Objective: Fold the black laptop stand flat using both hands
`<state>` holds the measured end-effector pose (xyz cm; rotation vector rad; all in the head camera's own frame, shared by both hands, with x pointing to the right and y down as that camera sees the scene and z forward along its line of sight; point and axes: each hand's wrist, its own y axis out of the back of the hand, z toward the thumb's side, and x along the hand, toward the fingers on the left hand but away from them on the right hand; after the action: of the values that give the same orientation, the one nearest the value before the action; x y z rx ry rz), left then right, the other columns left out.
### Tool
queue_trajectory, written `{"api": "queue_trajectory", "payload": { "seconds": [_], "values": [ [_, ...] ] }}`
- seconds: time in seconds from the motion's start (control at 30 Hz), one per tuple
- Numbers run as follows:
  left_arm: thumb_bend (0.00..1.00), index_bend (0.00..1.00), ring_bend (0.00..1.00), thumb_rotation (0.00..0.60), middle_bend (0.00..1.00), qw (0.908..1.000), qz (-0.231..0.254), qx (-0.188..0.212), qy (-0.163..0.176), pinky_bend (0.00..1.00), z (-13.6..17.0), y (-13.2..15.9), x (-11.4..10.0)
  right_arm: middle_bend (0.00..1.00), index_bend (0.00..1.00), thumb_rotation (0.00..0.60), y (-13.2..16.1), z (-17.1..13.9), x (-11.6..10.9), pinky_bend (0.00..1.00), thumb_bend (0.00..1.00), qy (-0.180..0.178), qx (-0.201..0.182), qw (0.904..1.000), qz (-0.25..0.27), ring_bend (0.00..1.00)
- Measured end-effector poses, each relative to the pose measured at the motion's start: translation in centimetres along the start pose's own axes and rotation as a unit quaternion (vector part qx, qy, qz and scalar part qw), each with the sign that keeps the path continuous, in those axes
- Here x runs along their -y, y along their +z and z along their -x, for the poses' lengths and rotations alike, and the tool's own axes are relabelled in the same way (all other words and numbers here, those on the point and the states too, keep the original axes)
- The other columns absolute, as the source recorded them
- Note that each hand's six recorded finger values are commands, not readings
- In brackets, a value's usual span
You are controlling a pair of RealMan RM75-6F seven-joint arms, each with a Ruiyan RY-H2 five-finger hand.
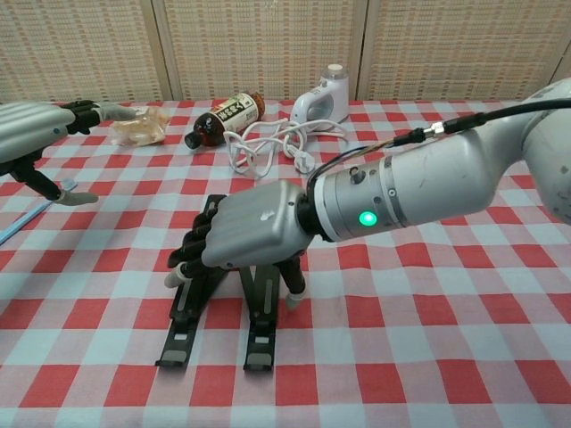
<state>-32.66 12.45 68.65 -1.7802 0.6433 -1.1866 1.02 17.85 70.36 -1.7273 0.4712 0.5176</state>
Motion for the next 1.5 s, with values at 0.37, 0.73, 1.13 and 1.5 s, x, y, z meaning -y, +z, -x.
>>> {"api": "queue_trajectory", "payload": {
  "seconds": [0.37,0.73,1.13,1.5],
  "values": [
    [0.22,0.00,0.00,0.600,0.00,1.0000,0.004,-0.007,0.003,0.20,0.2,-0.7,0.0,0.00,0.00,0.600,0.0,1.2,0.1,0.00,0.00,0.020,-0.011,0.9997,-0.002,0.00],
    [0.22,0.00,0.00,0.600,0.00,0.9999,0.007,-0.010,0.007,0.19,0.1,-1.0,0.0,0.01,0.00,0.600,-0.4,2.3,-0.4,0.00,0.00,0.043,-0.014,0.9990,0.001,0.00],
    [0.22,0.00,0.00,0.600,0.00,0.9999,0.006,-0.010,0.003,0.19,0.3,-1.3,0.4,0.34,0.24,0.600,-0.3,2.6,-0.9,0.00,0.05,0.018,-0.017,0.9996,0.010,0.00],
    [0.22,0.00,0.00,0.600,0.00,1.0000,0.004,-0.003,-0.001,0.19,0.2,-0.7,0.6,0.50,0.43,0.600,-0.5,1.9,-1.2,0.00,0.17,-0.025,-0.020,0.9991,0.026,0.13]
  ]
}}
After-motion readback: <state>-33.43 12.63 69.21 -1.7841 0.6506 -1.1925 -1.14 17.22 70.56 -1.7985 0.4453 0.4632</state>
